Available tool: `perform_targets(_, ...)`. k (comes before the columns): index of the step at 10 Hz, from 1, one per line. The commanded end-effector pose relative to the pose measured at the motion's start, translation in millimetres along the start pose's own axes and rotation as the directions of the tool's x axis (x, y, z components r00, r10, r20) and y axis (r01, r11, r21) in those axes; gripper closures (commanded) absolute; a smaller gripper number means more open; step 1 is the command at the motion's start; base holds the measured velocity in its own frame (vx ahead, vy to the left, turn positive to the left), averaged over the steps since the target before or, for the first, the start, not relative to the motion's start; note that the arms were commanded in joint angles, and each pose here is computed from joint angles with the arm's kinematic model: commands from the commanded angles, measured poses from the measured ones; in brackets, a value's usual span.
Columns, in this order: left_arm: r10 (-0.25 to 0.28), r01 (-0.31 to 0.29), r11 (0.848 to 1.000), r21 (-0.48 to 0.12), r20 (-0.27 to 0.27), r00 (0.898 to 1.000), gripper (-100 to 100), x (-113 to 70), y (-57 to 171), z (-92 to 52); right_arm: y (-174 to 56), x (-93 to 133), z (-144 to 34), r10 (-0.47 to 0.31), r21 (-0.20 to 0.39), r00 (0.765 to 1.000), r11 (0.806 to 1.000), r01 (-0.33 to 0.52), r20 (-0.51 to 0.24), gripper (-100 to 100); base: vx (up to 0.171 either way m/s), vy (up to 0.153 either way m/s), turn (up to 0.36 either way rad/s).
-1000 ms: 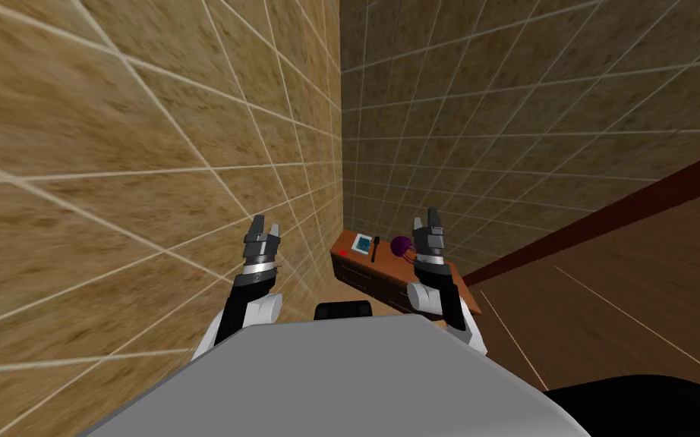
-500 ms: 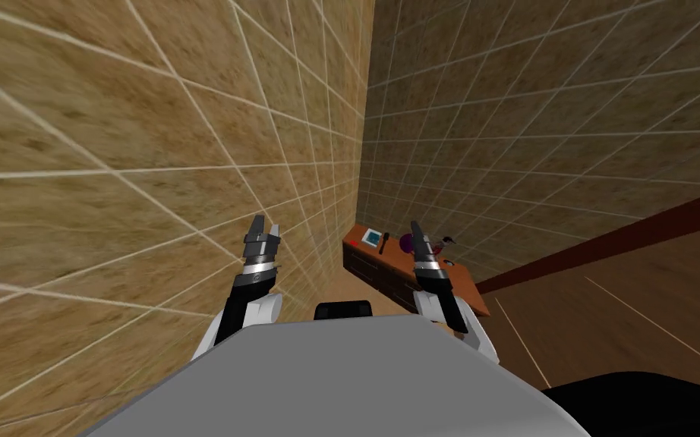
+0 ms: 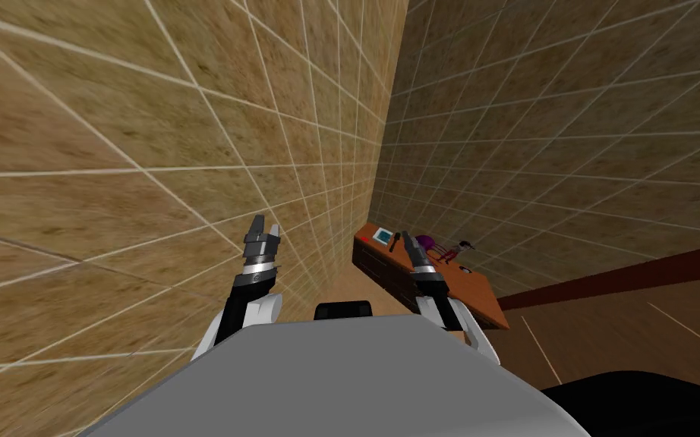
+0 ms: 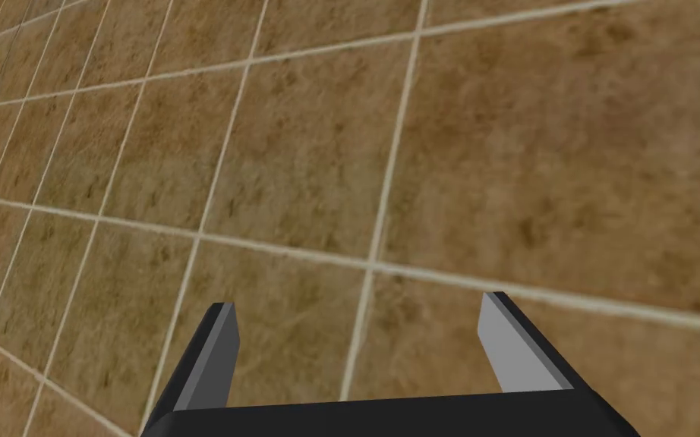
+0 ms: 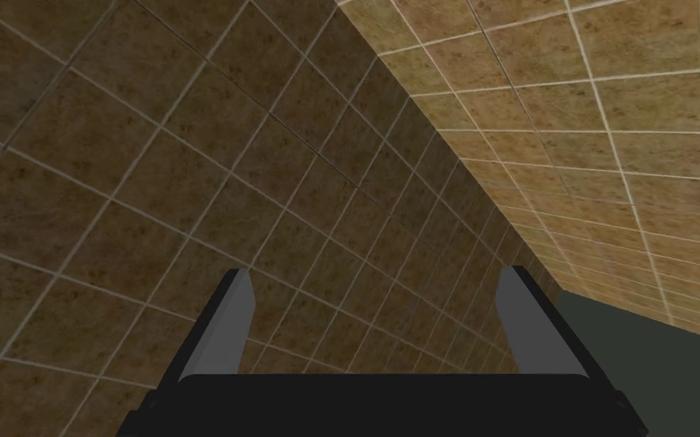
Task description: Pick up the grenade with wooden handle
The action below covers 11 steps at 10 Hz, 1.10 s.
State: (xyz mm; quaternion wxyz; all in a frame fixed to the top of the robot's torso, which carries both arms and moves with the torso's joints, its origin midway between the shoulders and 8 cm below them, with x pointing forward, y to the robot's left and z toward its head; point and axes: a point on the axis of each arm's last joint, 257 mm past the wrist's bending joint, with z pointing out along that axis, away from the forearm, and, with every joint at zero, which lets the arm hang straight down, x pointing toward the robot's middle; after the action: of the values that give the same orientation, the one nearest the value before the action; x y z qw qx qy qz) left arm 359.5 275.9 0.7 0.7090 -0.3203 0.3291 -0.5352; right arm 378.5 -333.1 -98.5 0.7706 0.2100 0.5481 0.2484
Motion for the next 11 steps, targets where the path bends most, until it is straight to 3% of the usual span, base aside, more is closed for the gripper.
perform_targets(1,0.000,0.000,1.000,0.000,0.000,1.000,0,0.0,0,0.0,-16,11,-6.4,-0.048,0.026,0.998,0.998,0.049,-0.027,-100,-0.133,0.073,0.154)
perform_targets(2,0.000,0.000,1.000,0.000,0.000,1.000,0,-0.1,0,-0.1,-37,24,-15.2,-0.130,0.064,0.988,0.989,0.135,-0.079,-100,-0.138,0.095,0.291)
perform_targets(3,0.000,0.000,1.000,0.000,0.000,1.000,0,0.0,0,0.0,-38,25,-15.7,-0.132,0.066,0.988,0.988,0.137,-0.082,-100,-0.111,0.071,0.175)
perform_targets(4,0.000,0.000,1.000,0.000,0.000,1.000,0,-0.1,0,-0.1,-57,36,-24.9,-0.210,0.092,0.969,0.971,0.223,-0.133,-100,-0.133,0.107,0.281)
perform_targets(5,0.000,0.000,1.000,0.000,0.000,1.000,0,0.0,0,0.0,-61,39,-26.7,-0.210,0.099,0.968,0.969,0.225,-0.141,-100,-0.123,0.069,0.151)
perform_targets(7,0.000,0.000,1.000,0.000,0.000,1.000,0,0.0,0,0.0,-103,62,-51.4,-0.335,0.140,0.906,0.915,0.378,-0.259,-100,-0.173,0.101,0.432)
perform_targets(8,0.000,0.000,1.000,0.000,0.000,1.000,0,0.0,0,0.0,-104,63,-52.1,-0.346,0.137,0.900,0.910,0.391,-0.265,-100,-0.141,0.100,0.125)
perform_targets(10,0.000,0.000,1.000,0.000,0.000,1.000,0,-0.1,0,0.0,-144,82,-80.0,-0.446,0.144,0.809,0.836,0.529,-0.382,-100,-0.138,0.122,0.318)
perform_targets(11,0.000,0.000,1.000,0.000,0.000,1.000,0,0.0,0,0.0,-144,82,-80.2,-0.454,0.139,0.803,0.832,0.537,-0.385,-100,-0.092,0.081,0.188)
